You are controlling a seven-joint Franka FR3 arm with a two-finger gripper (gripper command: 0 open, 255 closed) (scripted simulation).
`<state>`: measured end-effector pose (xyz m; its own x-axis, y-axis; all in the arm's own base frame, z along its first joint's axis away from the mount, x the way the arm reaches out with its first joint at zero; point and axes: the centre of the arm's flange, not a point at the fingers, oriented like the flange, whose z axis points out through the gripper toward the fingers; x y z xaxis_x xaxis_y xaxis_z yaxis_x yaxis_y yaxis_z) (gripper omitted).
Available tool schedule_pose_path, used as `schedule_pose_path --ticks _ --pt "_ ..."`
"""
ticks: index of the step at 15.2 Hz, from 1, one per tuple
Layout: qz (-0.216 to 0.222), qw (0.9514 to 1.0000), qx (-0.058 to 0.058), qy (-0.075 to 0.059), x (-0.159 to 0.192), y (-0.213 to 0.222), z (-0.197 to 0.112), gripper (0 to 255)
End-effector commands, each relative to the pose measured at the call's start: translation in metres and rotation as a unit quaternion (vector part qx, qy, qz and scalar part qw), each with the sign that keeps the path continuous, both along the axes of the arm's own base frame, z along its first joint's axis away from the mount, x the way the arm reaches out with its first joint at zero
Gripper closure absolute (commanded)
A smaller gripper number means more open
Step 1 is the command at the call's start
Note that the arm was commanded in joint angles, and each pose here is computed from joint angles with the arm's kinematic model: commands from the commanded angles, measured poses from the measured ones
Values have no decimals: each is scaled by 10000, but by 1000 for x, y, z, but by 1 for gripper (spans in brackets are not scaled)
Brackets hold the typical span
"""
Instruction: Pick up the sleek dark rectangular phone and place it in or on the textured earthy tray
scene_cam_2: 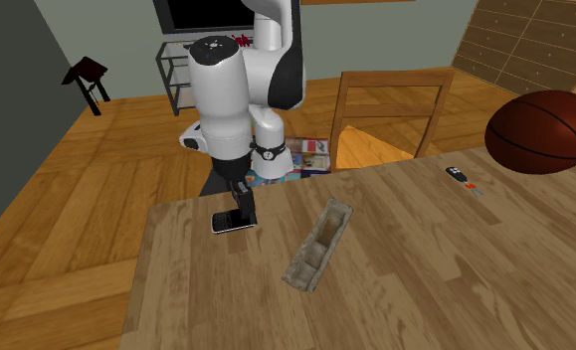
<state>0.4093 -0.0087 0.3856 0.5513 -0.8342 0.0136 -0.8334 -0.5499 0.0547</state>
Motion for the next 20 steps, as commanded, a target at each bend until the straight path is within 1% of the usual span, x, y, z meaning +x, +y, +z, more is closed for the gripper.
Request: schedule_pose_path --ticks 1,8,16,17,20 --pt "-480 9988 -65 -22 9 -6 -15 0" --pt "-480 9988 -65 -22 8 -8 -55 0" --pt "-480 9988 -65 -22 8 -8 -55 0" --pt "-480 9988 -65 -22 8 -8 -55 255" --pt "-480 9988 -65 -22 8 -8 -55 255"
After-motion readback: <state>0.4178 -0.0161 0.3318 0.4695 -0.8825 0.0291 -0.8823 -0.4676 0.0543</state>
